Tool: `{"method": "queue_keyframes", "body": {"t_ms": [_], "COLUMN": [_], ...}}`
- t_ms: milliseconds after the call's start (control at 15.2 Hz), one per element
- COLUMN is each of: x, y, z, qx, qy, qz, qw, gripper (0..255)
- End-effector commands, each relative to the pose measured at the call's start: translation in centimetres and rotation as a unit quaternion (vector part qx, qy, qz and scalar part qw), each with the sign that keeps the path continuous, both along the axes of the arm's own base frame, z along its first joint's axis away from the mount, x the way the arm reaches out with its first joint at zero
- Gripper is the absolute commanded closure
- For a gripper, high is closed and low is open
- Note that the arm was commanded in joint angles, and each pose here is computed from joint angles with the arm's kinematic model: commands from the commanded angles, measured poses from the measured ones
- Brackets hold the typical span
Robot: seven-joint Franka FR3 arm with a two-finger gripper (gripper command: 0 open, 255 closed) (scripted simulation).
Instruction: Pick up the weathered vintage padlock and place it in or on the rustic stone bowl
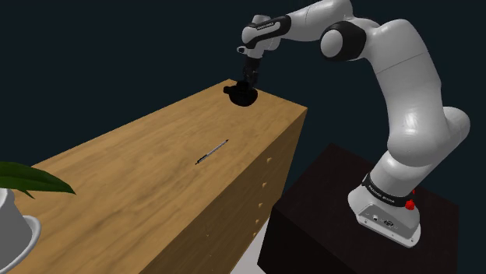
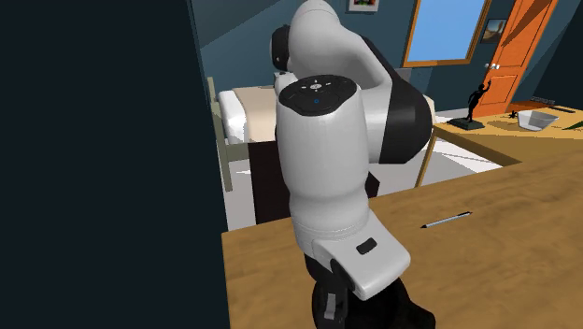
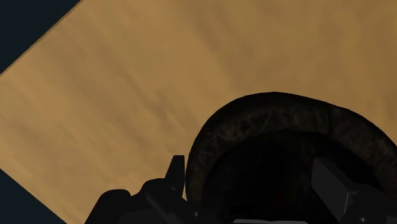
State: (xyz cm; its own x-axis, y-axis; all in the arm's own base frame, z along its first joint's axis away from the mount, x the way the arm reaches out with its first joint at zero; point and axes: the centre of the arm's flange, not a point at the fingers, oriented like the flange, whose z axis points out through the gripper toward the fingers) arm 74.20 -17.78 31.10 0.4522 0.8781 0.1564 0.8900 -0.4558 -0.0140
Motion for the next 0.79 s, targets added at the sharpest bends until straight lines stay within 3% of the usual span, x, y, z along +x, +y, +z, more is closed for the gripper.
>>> {"method": "queue_keyframes", "body": {"t_ms": [0, 66, 726], "x": [0.0, 0.0, 0.0], "y": [0.0, 0.0, 0.0], "z": [0.0, 0.0, 0.52], "qx": [0.0, 0.0, 0.0], "qy": [0.0, 0.0, 0.0], "qz": [0.0, 0.0, 0.0], "qw": [1.0, 1.0, 1.0], "gripper": [0, 255, 255]}}
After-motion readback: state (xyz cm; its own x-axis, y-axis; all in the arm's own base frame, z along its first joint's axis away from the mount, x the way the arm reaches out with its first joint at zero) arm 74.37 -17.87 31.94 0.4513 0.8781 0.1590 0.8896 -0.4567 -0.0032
